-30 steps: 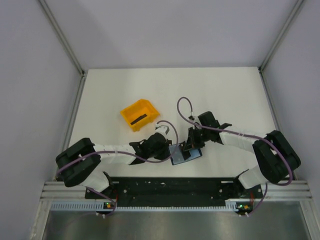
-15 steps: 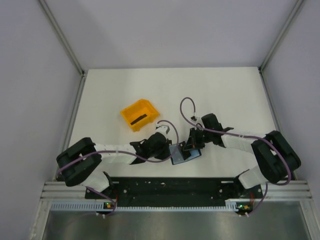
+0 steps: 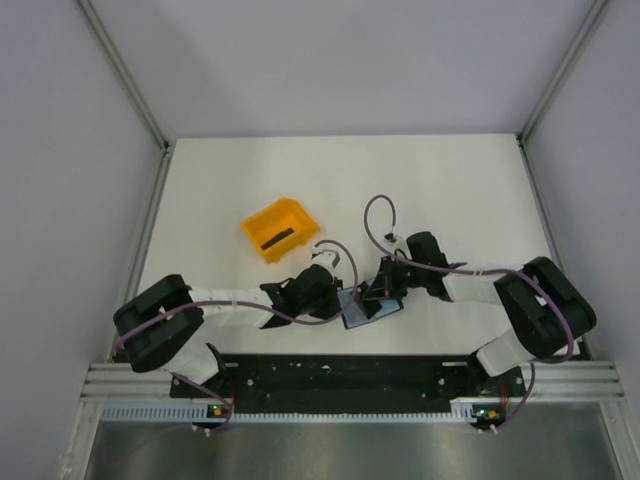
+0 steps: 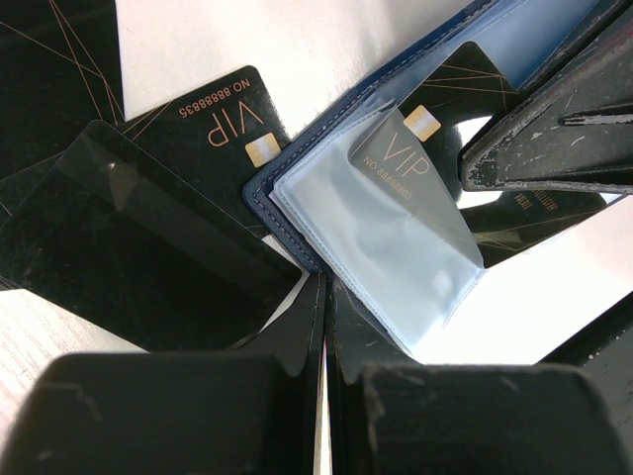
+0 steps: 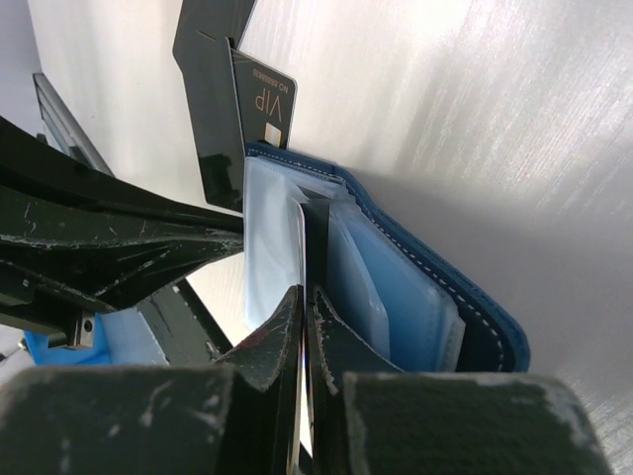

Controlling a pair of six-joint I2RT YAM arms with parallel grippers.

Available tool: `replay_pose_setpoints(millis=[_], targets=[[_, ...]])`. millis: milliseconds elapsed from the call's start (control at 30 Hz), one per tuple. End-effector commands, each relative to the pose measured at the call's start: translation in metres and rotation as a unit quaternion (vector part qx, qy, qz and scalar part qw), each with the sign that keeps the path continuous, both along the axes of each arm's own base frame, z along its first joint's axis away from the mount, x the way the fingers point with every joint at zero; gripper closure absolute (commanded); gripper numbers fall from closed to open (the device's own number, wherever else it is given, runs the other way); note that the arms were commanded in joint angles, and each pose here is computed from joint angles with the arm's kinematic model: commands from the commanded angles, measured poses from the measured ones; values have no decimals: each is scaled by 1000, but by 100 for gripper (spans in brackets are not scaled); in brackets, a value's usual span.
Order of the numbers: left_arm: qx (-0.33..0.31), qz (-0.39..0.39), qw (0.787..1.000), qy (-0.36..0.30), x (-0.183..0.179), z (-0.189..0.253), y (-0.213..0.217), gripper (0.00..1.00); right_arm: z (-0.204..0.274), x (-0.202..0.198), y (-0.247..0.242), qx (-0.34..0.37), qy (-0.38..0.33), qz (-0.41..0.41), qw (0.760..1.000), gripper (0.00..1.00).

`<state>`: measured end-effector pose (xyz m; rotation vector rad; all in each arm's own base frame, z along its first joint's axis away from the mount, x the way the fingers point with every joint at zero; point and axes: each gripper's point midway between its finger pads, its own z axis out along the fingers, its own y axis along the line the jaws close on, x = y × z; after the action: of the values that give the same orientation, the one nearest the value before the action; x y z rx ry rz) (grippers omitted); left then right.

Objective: Put the credit cards into the card holder
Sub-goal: Insert the credit card into the card holder.

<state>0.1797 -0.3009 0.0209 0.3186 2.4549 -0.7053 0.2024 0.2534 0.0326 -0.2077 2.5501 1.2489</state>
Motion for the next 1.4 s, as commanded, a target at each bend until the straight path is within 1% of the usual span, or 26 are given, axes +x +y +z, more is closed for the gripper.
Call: replay_pose_setpoints(millis=[0, 333, 700, 1067, 1367], targets=[[16, -9, 1000, 12, -3, -12, 0, 100, 0, -4, -1, 2, -1, -18, 1000, 100], [14, -10, 1000, 10, -3, -10, -1, 100, 2, 9, -16, -40, -39, -59, 997, 100], [15, -11, 1000, 9, -2, -10, -2, 100, -3, 11, -22, -56, -47, -70, 995, 100], [13, -13, 1000, 13, -3, -11, -3, 100, -9, 1, -18, -27, -29, -87, 995, 100], [13, -11, 1000, 16, -4, -12, -2, 100, -12, -13, 0, -4, -17, -66, 998, 100]])
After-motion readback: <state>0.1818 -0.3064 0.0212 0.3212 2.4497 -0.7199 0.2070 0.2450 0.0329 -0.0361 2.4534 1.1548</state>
